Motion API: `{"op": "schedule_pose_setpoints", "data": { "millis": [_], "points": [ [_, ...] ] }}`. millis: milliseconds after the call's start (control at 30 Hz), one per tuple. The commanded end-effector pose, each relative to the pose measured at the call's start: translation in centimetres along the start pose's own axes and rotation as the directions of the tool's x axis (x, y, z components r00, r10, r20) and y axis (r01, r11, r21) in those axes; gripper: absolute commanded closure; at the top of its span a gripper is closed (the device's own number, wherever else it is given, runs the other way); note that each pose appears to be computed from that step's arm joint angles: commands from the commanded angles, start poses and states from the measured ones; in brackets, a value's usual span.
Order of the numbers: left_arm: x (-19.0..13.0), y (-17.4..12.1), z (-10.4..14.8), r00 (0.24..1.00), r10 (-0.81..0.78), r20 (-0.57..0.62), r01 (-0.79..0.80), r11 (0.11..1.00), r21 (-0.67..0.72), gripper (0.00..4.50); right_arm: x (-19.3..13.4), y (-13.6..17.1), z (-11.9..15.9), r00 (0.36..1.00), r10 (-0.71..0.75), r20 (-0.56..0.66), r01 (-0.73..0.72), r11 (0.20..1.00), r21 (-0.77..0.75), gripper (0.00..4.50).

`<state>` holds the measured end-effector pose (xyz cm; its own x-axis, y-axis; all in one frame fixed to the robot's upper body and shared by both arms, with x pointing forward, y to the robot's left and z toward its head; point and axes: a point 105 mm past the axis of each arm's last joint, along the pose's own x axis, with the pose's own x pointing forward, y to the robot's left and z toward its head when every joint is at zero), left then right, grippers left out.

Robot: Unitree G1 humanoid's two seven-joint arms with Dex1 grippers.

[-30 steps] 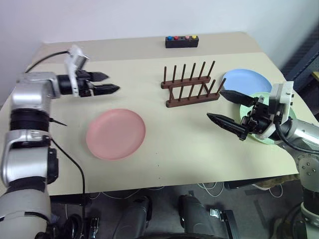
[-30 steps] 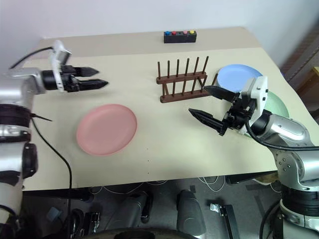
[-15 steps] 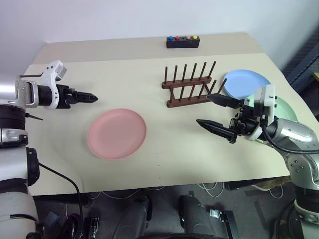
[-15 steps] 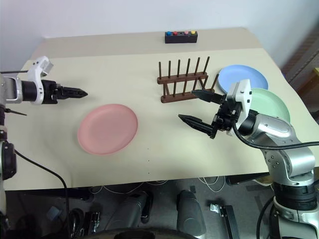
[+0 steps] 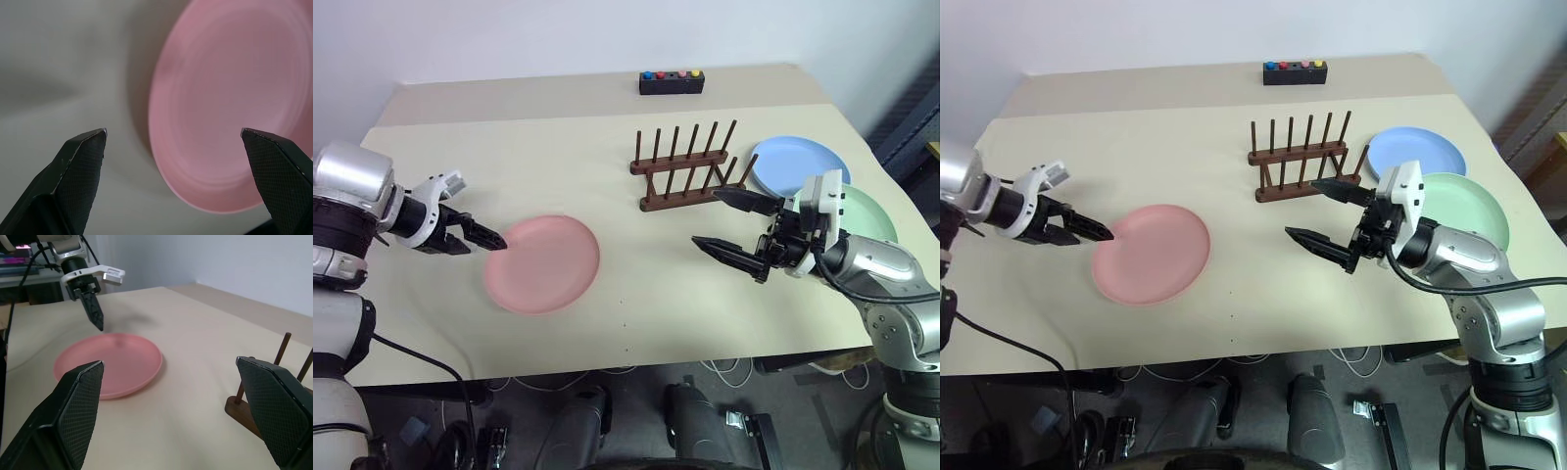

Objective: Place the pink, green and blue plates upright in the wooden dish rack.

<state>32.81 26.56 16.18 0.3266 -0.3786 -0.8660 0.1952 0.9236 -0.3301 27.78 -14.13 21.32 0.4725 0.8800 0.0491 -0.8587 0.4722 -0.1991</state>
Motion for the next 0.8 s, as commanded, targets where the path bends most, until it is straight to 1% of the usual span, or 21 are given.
{"op": "schedule_pose_setpoints", "data": {
  "millis": [33,67,200,367,467,500,533,567,633,733,800],
  "points": [
    [-0.8,-0.2,0.6,1.0,0.007,0.009,-0.007,1.0,-0.019,0.0,0.1,0.2,0.7,1.0,0.003,0.028,-0.002,1.0,-0.029,0.08],
    [-0.6,-0.1,0.5,1.0,0.015,0.001,-0.015,1.0,-0.005,0.0,0.1,0.1,0.6,1.0,0.001,0.027,0.0,1.0,-0.031,0.08],
    [0.0,-0.1,0.0,1.0,-0.004,-0.028,0.003,0.999,-0.046,0.0,0.0,0.0,0.6,1.0,-0.01,0.025,0.011,0.999,-0.038,0.08],
    [1.2,-0.3,-0.2,0.999,-0.021,-0.048,0.019,0.999,-0.045,0.0,-0.2,-0.2,0.5,1.0,-0.025,0.017,0.026,0.999,-0.048,0.08],
    [2.0,-0.4,-0.1,0.999,-0.018,-0.051,0.016,0.999,-0.045,0.79,-0.3,-0.3,0.5,0.999,-0.037,0.011,0.038,0.997,-0.06,0.0],
    [2.1,-0.4,0.0,0.999,-0.011,-0.048,0.009,0.999,-0.047,1.21,-0.3,-0.4,0.5,0.999,-0.04,0.01,0.041,0.997,-0.062,0.0],
    [2.2,-0.4,0.0,0.999,-0.014,-0.047,0.012,0.999,-0.045,1.87,-0.4,-0.4,0.5,0.999,-0.043,0.011,0.044,0.997,-0.062,0.0],
    [2.2,-0.4,0.0,0.999,-0.014,-0.047,0.012,0.999,-0.044,2.22,-0.4,-0.5,0.5,0.999,-0.047,0.012,0.048,0.997,-0.065,0.0],
    [2.3,-0.5,0.1,0.999,-0.014,-0.047,0.012,0.999,-0.043,3.21,-0.4,-0.6,0.5,0.999,-0.052,0.011,0.053,0.996,-0.069,0.0],
    [2.5,-0.5,0.1,0.999,-0.021,-0.046,0.019,0.999,-0.051,4.48,-0.4,-0.7,0.5,0.998,-0.059,0.01,0.06,0.995,-0.076,0.0],
    [2.5,-0.4,0.2,0.999,-0.009,-0.039,0.008,0.999,-0.044,4.48,-0.4,-0.7,0.5,0.998,-0.065,0.013,0.065,0.995,-0.081,0.0]
  ]
}}
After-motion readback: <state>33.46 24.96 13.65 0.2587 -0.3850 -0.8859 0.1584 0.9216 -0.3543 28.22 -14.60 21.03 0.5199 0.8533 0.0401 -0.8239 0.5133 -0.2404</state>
